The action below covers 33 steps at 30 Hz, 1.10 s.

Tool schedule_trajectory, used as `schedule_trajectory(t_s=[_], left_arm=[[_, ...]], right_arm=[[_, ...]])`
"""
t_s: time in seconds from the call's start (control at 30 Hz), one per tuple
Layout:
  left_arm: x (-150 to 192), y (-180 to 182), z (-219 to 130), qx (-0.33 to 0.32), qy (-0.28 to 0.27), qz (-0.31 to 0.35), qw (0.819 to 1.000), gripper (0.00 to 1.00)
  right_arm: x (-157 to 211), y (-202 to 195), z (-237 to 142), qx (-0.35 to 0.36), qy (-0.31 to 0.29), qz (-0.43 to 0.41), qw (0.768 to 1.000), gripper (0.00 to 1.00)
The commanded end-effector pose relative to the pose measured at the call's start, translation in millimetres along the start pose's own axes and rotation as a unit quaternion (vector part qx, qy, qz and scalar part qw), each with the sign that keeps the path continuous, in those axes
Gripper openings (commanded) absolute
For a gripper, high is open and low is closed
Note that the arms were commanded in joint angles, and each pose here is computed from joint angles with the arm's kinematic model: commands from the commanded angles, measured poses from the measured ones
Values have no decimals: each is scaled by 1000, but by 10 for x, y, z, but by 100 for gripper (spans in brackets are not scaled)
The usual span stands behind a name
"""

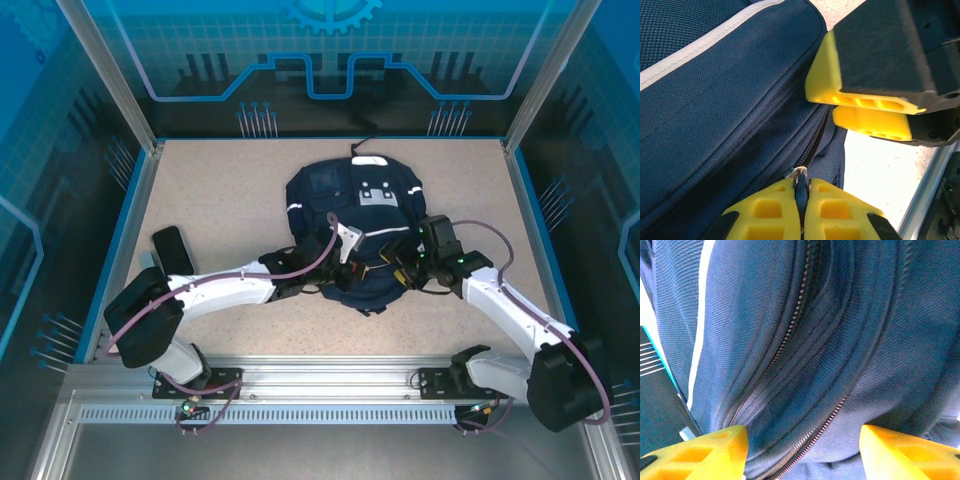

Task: Pack books, pencil case, and school supplies into a backpack

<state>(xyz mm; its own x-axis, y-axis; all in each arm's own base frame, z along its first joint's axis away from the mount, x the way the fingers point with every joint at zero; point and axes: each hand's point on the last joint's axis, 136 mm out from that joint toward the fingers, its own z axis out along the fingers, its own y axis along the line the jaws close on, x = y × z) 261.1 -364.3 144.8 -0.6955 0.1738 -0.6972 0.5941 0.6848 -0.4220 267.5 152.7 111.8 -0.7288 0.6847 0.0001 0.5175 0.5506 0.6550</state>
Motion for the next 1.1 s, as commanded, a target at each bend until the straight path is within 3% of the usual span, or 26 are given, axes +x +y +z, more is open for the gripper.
schedule_trajectory(t_s=[0.0, 0.17, 0.33, 0.7, 0.9, 1.07], left_arm=[[-338, -361, -98, 67, -50, 6, 996, 0], [-274, -256, -159, 49, -40, 4, 998, 0], [-137, 169, -295, -14, -36, -11, 999, 0], [264, 1265, -731, -172, -39, -65, 982, 0], [50, 1679, -706, -222, -42, -84, 970, 0], [-258, 1826, -581, -219, -54, -82, 971, 0]], right_arm=[[6, 120, 88, -22, 7, 2, 1000, 52], [-126, 80, 103, -9, -31, -6, 999, 26], [-253, 7, 5, 18, -74, -20, 997, 13], [-373, -57, -89, 40, -114, -39, 992, 9], [-366, -54, -94, 45, -111, -45, 992, 9], [-349, -29, -73, 43, -103, -51, 992, 8]])
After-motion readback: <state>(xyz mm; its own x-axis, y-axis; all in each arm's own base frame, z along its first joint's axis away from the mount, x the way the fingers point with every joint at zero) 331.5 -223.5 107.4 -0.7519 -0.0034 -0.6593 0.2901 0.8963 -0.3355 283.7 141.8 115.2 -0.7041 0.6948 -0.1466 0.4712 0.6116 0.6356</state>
